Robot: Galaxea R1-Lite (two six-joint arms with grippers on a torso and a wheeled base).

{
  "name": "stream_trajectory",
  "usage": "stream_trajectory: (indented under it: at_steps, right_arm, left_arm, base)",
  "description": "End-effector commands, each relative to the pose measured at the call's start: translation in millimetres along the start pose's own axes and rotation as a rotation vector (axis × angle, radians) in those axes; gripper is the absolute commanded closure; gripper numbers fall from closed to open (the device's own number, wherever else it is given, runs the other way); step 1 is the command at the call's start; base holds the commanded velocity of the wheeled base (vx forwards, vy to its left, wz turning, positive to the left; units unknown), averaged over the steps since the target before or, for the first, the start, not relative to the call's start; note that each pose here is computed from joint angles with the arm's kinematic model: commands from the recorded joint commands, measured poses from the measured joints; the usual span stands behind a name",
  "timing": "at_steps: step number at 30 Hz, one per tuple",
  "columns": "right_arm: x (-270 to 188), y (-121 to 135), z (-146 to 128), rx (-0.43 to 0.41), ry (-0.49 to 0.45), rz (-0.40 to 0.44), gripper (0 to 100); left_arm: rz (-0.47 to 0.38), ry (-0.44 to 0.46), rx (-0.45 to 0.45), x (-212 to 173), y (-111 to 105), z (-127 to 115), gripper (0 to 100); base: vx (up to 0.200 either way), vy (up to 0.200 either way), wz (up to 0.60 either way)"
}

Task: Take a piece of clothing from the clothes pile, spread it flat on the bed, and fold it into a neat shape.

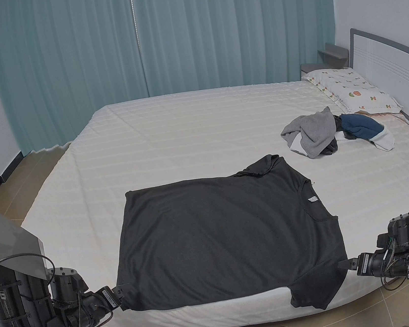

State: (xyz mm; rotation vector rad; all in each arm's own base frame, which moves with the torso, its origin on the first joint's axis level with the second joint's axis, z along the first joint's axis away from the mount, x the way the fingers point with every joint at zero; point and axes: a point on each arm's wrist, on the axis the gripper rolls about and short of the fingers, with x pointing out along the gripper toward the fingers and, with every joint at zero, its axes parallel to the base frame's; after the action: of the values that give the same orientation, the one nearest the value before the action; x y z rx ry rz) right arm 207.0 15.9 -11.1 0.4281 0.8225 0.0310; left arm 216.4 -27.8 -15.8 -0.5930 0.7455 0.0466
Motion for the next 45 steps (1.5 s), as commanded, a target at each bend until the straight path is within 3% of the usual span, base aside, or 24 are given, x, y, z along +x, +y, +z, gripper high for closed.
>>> stream_trajectory:
  at_steps: [1,7,19,24,30,40,44,45]
  right_arm:
    - [-2.9,-0.1,-3.4,0.009,0.014,0.0,0]
    - [-4.3,3.0,1.0,0.035,-0.023,0.026,0]
    - [-1.8,10.9,-0.4,0.064,-0.025,0.064,0]
    - [0.8,24.9,1.5,0.115,-0.041,0.132,0]
    - [3.4,32.9,2.4,0.104,-0.058,0.172,0]
    - [41.3,59.1,27.6,0.096,-0.14,0.262,0]
    - [56.4,72.9,51.5,0.098,-0.144,0.257,0]
    - [62.5,81.3,69.8,0.108,-0.147,0.243,0]
  left_arm:
    - [-0.002,-0.023,-0.02,1.3,1.9,5.6,0]
    - [-0.011,-0.029,-0.032,2.6,4.4,9.4,0]
    - [-0.039,-0.064,-0.066,2.9,1.2,15.1,0]
    - [-0.054,-0.071,-0.064,4.3,-0.2,15.4,0]
    - [-0.063,-0.076,-0.062,4.9,-1.9,16.0,0]
    - [-0.068,-0.076,-0.071,4.6,-3.1,15.8,0]
    - [-0.068,-0.071,-0.083,6.0,-3.3,15.0,0]
    - [-0.071,-0.074,-0.089,6.7,-3.8,15.8,0]
  base:
    - [0.0,0.0,0.0]
    - [0.0,0.2,0.0]
    - [0.0,0.0,0.0]
    - [0.2,0.0,0.0]
    - [0.2,0.0,0.0]
    - [0.14,0.0,0.0]
    - [0.0,0.0,0.0]
    - [0.0,0.0,0.0]
